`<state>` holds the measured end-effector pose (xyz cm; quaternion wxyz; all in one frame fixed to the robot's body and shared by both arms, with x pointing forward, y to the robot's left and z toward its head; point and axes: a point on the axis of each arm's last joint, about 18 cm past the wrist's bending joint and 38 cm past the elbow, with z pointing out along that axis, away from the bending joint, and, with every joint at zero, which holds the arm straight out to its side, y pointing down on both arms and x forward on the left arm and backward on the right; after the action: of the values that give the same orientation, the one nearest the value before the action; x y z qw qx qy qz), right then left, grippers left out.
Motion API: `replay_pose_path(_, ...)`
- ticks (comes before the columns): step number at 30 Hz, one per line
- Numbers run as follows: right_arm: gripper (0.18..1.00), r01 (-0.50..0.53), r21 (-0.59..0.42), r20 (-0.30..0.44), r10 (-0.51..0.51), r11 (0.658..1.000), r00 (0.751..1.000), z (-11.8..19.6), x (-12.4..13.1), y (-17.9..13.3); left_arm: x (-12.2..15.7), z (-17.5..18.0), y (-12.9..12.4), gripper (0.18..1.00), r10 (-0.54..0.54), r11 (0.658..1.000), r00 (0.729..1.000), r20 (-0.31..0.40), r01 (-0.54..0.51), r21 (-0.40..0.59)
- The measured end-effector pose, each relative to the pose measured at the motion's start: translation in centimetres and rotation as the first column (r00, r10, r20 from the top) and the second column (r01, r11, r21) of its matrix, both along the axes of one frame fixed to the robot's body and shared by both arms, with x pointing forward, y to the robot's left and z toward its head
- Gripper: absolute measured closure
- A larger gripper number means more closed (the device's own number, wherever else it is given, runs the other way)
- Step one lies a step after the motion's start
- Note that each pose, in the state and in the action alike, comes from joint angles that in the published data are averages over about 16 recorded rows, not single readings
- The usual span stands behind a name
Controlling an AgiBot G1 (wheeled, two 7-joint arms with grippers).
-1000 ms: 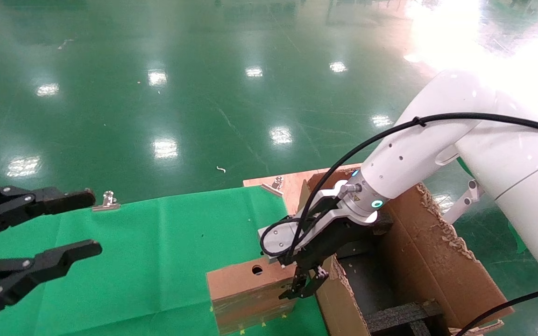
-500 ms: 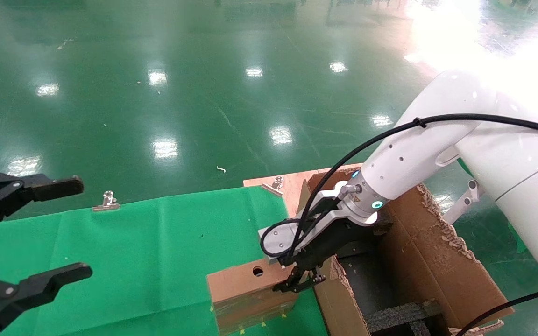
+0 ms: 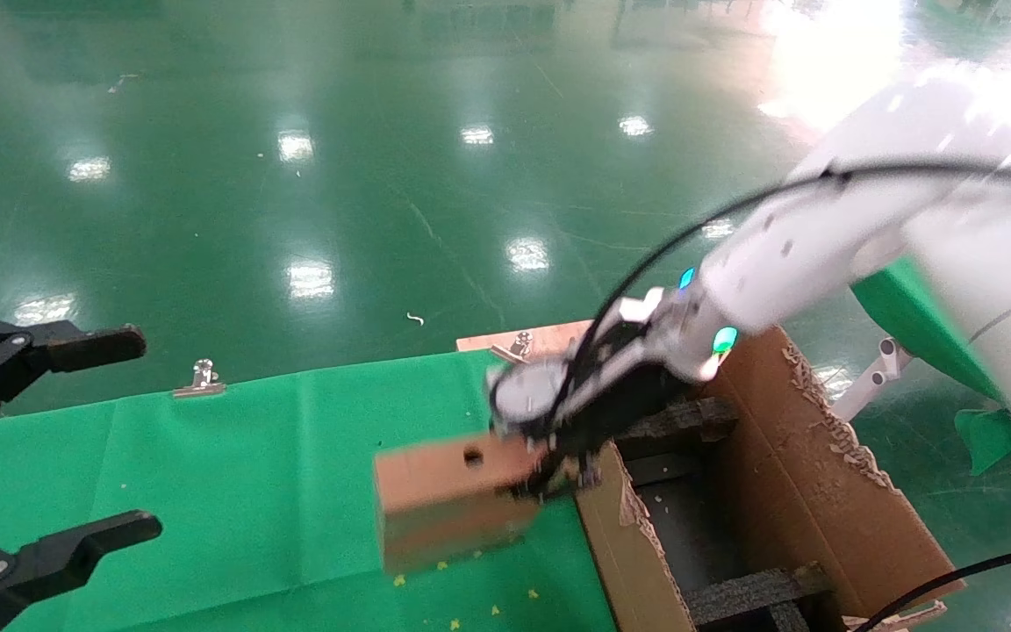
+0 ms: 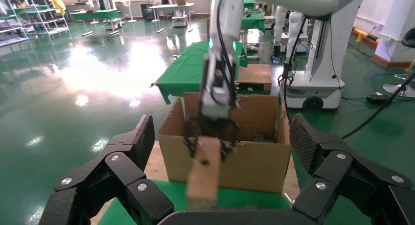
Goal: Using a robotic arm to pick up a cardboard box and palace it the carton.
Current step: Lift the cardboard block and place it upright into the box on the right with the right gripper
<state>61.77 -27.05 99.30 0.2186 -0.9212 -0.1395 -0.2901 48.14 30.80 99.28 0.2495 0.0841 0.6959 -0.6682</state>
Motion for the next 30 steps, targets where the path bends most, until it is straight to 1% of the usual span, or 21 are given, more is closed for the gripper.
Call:
replay_pose_path(8,0.765,0.016,0.047,0.136,-0.023,0.999,0.99,7.6,-1.3,-2.1,0.0,0.0,0.0,0.187,0.0,1.0,1.0,0.0,0.0,0.0)
replay_pose_path(11,0.766,0.027,0.056,0.175,-0.036,0.998,0.984,9.8,-2.0,-3.1,0.0,0.0,0.0,0.184,0.0,1.0,1.0,0.0,0.0,0.0)
replay_pose_path(14,0.766,0.045,0.062,0.201,-0.056,0.997,0.978,11.4,-2.7,-4.2,0.0,0.0,0.0,0.184,0.0,1.0,1.0,0.0,0.0,0.0)
replay_pose_path(18,0.767,0.083,0.068,0.22,-0.096,0.994,0.971,12.7,-3.6,-6.1,0.0,0.0,0.0,0.184,0.0,1.0,1.0,0.0,0.0,0.0)
replay_pose_path(23,0.768,0.165,0.071,0.223,-0.177,0.984,0.959,13.2,-5.1,-9.5,0.0,0.0,0.0,0.184,0.0,1.0,1.0,0.0,0.0,0.0)
replay_pose_path(26,0.769,0.229,0.07,0.218,-0.239,0.971,0.946,12.9,-6.3,-12.0,0.0,0.0,0.0,0.184,0.0,1.0,1.0,0.0,0.0,0.0)
replay_pose_path(30,0.769,0.319,0.067,0.203,-0.326,0.945,0.923,12.2,-8.1,-15.5,0.0,0.0,0.0,0.184,0.0,1.0,1.0,0.0,0.0,0.0)
